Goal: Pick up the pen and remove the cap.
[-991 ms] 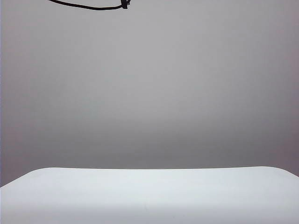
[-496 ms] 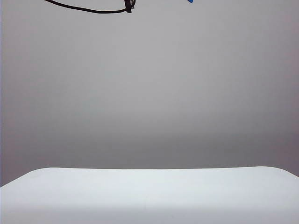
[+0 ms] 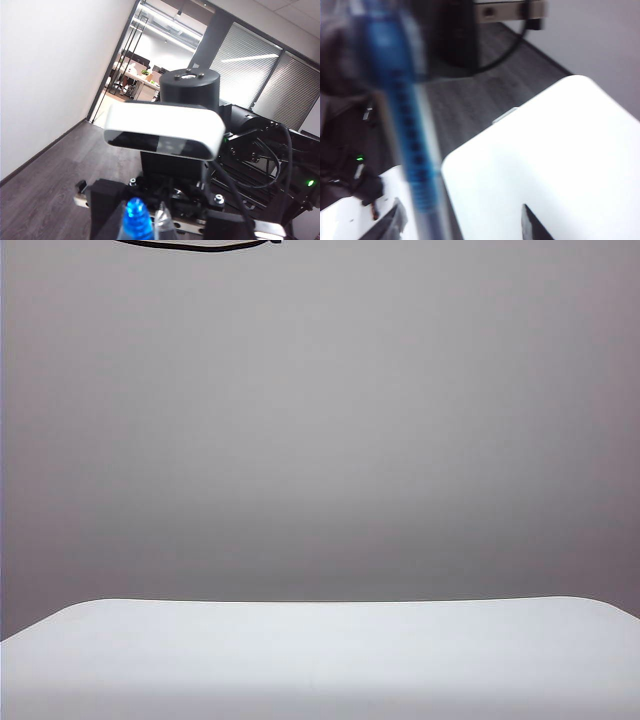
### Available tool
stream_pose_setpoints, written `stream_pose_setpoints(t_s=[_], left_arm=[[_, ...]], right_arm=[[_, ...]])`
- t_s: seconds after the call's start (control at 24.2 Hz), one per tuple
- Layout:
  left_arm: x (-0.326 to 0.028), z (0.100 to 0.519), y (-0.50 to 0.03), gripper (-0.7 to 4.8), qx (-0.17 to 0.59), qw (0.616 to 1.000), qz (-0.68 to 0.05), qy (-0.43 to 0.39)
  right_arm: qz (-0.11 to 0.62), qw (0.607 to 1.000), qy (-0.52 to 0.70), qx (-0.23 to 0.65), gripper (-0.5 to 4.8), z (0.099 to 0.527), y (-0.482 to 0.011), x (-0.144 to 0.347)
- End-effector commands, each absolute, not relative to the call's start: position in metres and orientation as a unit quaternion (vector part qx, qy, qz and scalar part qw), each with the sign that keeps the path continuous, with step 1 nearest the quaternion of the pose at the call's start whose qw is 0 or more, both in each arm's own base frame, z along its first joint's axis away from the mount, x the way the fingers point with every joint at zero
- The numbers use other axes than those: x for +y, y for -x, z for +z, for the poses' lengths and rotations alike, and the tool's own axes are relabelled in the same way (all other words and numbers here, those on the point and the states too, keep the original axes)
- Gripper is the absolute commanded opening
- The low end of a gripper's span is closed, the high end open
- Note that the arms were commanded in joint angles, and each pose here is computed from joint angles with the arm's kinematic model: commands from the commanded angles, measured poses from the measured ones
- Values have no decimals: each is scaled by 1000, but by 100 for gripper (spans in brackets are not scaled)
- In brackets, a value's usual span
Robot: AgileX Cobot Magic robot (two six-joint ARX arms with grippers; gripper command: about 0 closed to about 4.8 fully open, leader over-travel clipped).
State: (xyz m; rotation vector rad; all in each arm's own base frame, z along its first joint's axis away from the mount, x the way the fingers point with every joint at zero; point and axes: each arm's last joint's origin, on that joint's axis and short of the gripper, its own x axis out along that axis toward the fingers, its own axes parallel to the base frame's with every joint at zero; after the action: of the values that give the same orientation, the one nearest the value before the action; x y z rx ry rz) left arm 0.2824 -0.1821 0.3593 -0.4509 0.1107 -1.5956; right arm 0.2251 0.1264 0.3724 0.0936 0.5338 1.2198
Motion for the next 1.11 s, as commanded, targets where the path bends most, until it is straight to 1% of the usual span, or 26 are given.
stream_pose_setpoints(t_s=[0.04,0.17,0.21,0.33,0.37,0.45,0.5,0.58,0.74,0.87,1.11], left_arm=[[-182,361,-281,-5,51,665,-718,197],[-182,361,-280,-5,54,660,-724,193],[-182,361,-280,-5,54,660,-724,193],[-182,361,-280,-5,56,660,-723,197],[-182,361,-280,-5,60,659,-722,200],[-182,361,-280,-5,65,657,-723,204],[-182,361,-280,-5,67,656,-723,205],[-182,361,-280,-5,72,653,-725,206],[-182,362,-280,-5,74,650,-727,208],[-178,364,-282,-5,59,662,-717,212],[-175,366,-282,-5,41,666,-716,205]], right_arm=[[583,775,-46,240,268,375,-223,126],[584,774,-46,240,192,375,-223,126],[584,773,-47,242,147,375,-223,126],[585,772,-48,246,89,374,-222,126],[587,770,-49,246,80,374,-222,126],[593,765,-51,246,79,374,-223,127],[597,762,-52,246,62,374,-223,127],[598,760,-54,250,-6,372,-224,128],[596,757,-57,263,-6,370,-223,127],[593,752,-56,281,-6,367,-221,127],[589,741,-49,320,-6,356,-219,125]])
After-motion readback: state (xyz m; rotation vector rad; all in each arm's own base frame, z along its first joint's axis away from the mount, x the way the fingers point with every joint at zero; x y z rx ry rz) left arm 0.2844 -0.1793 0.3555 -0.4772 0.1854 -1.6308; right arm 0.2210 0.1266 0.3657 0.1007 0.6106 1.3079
